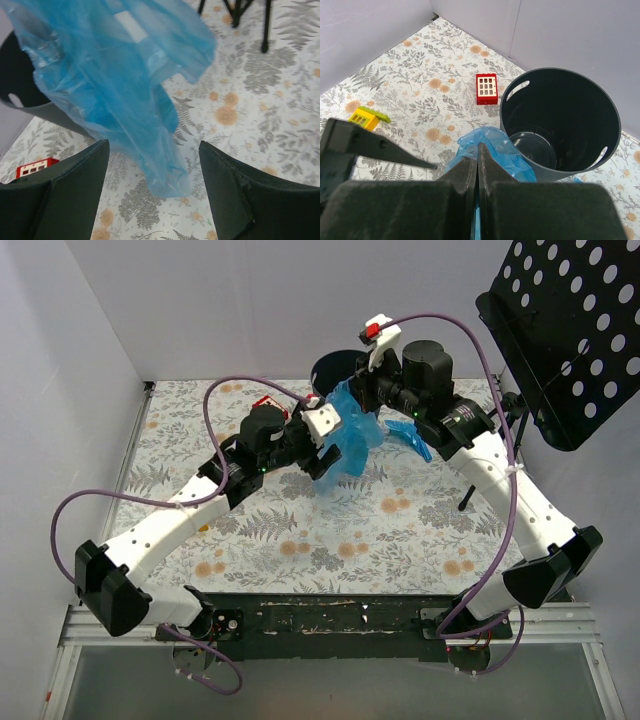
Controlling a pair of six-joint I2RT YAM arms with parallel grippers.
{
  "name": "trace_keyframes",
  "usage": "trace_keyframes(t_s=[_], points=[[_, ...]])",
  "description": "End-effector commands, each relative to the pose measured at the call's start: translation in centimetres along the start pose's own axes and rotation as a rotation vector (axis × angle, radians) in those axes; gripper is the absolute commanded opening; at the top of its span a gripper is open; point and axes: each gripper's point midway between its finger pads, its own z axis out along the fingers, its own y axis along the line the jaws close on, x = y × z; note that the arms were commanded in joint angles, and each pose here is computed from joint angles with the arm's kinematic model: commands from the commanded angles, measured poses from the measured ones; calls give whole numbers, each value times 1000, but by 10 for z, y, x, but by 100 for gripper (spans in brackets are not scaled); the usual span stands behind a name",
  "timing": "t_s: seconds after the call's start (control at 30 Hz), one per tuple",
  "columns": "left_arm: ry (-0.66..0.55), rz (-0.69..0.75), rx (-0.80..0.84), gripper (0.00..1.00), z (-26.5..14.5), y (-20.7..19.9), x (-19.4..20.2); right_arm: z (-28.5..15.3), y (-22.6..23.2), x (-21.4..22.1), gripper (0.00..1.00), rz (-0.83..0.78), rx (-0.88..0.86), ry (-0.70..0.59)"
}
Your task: Put the trash bags into the trash bin
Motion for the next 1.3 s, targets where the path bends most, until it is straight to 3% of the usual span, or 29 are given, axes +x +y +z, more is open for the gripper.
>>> trace_keyframes(t_s=[0.0,0.2,0.27,0.37,0.47,0.63,0.7,0.83,0.93,1.1,1.27], points=[[-75,-10,-258,72,7,48,-14,-15,3,-21,1,28,5,-59],[-46,-33,-364,63,28,68,5,-13,6,-13,1,40,-11,-45],[-40,-28,-355,55,34,68,9,-12,6,-13,1,39,-11,-44],[-35,-27,-291,36,39,57,11,-9,2,-10,1,41,3,-36],[-2,-52,-223,0,38,45,16,-5,-4,-7,1,46,18,-26],[24,-86,-217,0,12,44,8,22,-48,12,4,83,97,25],[32,-127,-199,0,0,45,9,37,-68,18,15,112,104,44],[21,-254,-175,0,-23,57,6,46,-76,0,47,112,-11,0],[-15,-407,-183,0,-43,83,1,29,-87,-17,58,90,-10,-46],[-94,-543,-220,0,-62,119,-8,-19,-98,-3,65,173,-7,-85],[-145,-611,-239,0,-73,138,-19,-55,-55,19,66,153,-181,-136]])
